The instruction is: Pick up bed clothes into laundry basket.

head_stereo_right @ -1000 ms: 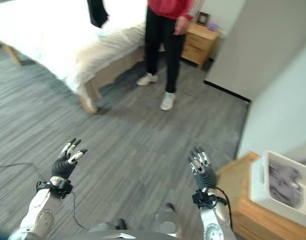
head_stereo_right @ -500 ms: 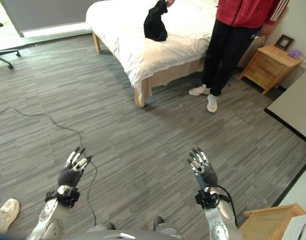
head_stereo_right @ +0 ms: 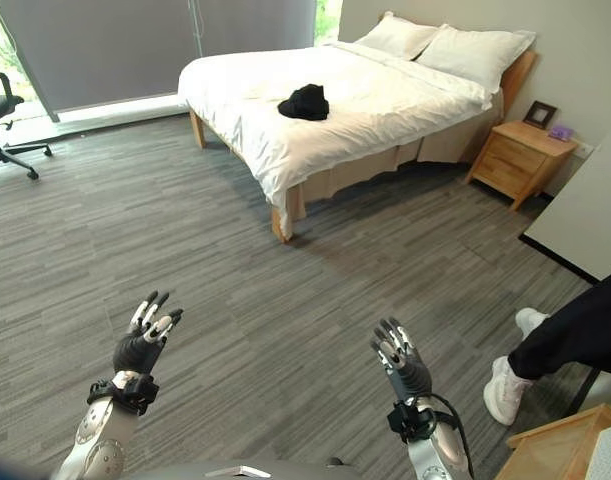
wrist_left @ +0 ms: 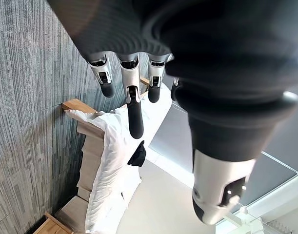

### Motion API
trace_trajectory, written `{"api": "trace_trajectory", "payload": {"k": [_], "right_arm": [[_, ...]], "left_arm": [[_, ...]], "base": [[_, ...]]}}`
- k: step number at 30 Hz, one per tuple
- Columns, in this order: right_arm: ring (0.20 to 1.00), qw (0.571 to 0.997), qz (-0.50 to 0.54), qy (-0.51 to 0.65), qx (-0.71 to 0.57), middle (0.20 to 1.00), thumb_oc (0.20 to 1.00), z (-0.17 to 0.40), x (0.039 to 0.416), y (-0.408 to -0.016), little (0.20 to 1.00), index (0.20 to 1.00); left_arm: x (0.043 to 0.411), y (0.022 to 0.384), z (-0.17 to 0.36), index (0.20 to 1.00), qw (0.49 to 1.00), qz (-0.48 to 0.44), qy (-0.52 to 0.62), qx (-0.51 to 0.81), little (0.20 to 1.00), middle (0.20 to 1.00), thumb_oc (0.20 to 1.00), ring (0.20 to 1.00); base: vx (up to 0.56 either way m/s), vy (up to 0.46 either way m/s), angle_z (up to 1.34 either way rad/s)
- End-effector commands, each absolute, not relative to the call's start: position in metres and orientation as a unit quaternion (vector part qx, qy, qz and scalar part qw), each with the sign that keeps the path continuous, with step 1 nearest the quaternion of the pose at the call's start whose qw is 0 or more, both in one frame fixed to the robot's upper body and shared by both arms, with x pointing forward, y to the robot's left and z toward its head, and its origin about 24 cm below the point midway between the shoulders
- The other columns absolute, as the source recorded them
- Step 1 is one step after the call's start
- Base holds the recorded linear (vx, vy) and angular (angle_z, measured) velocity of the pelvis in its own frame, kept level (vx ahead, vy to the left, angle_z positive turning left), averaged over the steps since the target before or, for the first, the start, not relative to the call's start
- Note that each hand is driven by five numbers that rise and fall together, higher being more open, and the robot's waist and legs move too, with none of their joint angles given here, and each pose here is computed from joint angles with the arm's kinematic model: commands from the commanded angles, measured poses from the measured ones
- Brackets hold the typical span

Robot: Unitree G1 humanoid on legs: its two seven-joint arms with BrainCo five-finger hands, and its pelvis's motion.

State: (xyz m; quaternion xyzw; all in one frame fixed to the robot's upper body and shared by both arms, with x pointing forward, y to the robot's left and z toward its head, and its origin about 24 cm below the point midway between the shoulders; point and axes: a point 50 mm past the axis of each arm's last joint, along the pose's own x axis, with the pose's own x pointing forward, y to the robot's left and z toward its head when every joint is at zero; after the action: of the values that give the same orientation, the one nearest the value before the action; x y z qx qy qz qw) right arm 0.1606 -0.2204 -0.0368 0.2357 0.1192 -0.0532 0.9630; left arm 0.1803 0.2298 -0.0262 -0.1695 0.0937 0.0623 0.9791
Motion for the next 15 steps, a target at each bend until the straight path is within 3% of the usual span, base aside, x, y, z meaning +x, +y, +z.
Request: {"api": "trace_trajectory", "payload": {"k": [1, 9, 15], "right_arm": [[1.000, 0.969, -0.154, -0.059, 0.182, 1.000, 1.000, 0.023, 0.199, -0.287, 1.000, 1.000], [1.000, 0.976, -0.134, -0.100, 0.139, 1.000, 1.000, 0.048, 0.204, -0.291, 1.000, 1.000], [1.000, 0.976, -0.098, -0.103, 0.165, 1.000, 1.000, 0.049, 0.217, -0.267, 1.000, 1.000]], "left_arm": [[0.188, 0.271, -0.004, 1.000, 0.991, 0.115, 0.055, -0.053, 1.000, 1.000, 1.000, 1.000], [0.188, 0.294, 0.010, 1.000, 0.987, 0.159, 0.023, -0.019, 1.000, 1.000, 1.000, 1.000], [0.208, 0.285, 0.027, 1.000, 0.989, 0.146, -0.015, -0.018, 1.000, 1.000, 1.000, 1.000]], "base": [[0.05, -0.062, -0.03], [0.02, 0.006, 0.02], [0.03, 0.260, 0.12]]}}
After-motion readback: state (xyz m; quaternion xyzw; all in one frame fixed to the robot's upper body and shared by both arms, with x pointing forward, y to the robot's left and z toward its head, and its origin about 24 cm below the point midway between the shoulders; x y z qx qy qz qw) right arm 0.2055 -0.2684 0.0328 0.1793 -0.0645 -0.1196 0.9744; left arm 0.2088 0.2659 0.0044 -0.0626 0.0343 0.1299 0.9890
